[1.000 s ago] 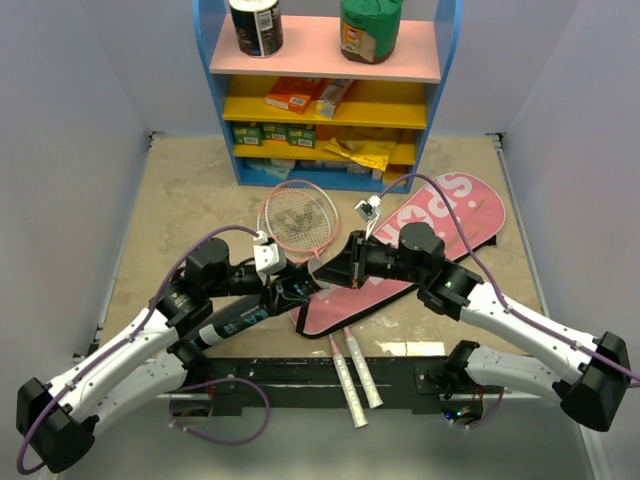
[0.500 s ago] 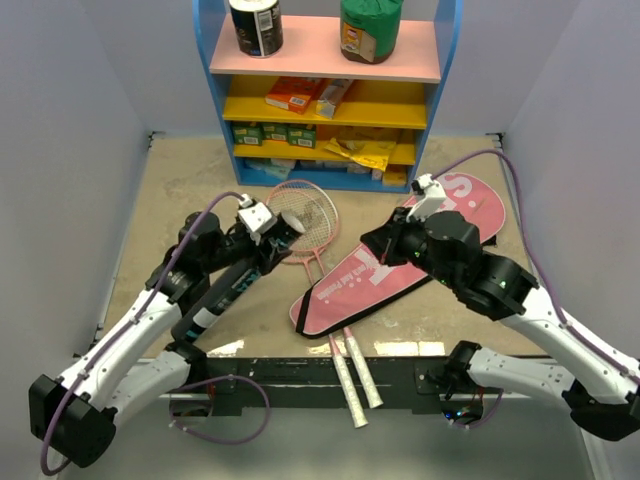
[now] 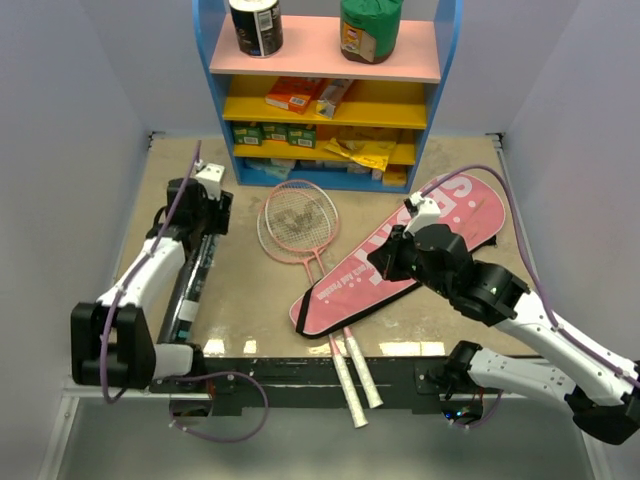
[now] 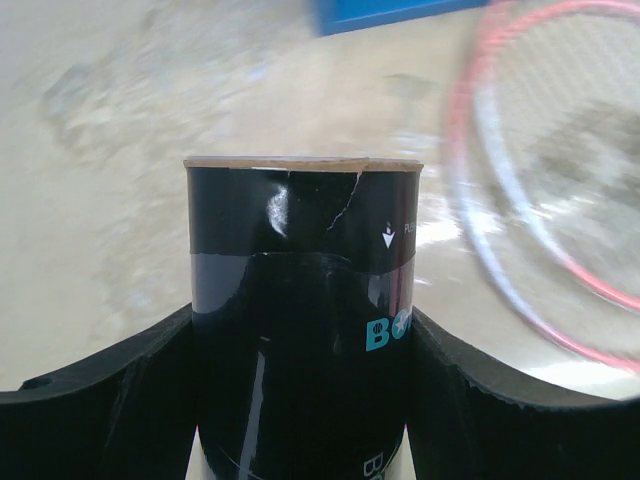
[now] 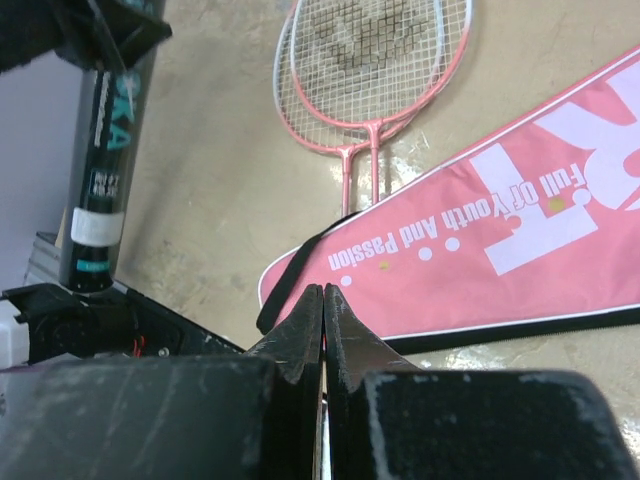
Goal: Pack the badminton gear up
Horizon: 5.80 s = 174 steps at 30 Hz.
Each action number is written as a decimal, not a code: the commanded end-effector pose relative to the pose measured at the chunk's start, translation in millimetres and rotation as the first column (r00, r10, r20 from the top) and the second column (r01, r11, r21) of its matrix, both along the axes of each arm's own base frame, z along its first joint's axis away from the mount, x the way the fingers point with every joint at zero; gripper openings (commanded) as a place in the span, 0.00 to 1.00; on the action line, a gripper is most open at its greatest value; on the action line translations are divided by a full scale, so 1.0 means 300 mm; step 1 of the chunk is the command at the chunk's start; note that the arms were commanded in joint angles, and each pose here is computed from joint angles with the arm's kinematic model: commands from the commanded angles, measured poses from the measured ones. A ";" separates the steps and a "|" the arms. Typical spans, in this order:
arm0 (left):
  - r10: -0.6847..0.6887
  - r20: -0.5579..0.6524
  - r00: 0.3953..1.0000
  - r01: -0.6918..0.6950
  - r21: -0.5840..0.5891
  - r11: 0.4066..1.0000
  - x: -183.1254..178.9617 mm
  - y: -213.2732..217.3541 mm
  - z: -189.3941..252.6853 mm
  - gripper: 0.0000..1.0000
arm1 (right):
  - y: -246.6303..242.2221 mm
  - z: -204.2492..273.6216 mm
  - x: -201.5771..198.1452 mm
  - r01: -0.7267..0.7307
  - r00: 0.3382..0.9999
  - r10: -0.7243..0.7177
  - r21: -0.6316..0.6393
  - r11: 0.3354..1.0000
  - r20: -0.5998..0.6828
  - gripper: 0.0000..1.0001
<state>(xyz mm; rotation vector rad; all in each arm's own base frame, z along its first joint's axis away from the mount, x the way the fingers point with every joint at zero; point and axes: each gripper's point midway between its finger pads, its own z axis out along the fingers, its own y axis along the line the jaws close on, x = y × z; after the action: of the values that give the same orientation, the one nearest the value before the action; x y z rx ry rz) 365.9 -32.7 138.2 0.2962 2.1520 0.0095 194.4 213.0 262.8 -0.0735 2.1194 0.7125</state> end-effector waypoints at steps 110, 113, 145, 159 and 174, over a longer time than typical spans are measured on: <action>-0.407 0.186 0.894 0.445 -0.474 0.760 -0.298 -0.557 0.262 0.99 | -0.154 -0.506 0.188 0.410 0.830 -0.433 -0.142 0.901 -0.353 0.49; -0.449 0.158 0.879 0.467 -0.475 0.746 -0.309 -0.576 0.230 0.98 | -0.142 -0.551 0.102 0.418 0.809 -0.392 -0.040 0.907 -0.439 0.50; -0.615 0.015 0.788 0.608 0.136 0.782 -0.509 -0.965 -0.023 0.96 | -0.210 -0.753 0.036 0.635 0.662 -0.514 0.043 0.772 -0.546 0.09; -0.723 0.113 0.681 0.678 0.276 0.682 -0.575 -1.154 0.027 1.00 | -0.243 -0.648 0.062 0.622 0.717 -0.531 0.071 0.780 -0.451 0.00; -0.777 0.066 0.626 0.721 0.331 0.609 -0.645 -1.204 -0.048 1.00 | -0.241 -0.525 0.075 0.600 0.759 -0.511 0.130 0.789 -0.405 0.00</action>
<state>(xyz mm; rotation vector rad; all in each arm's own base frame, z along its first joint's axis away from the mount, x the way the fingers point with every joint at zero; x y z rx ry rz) 168.7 -381.8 106.8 1.3498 1.7086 -0.1387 204.9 143.0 76.7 0.8808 2.2685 0.6358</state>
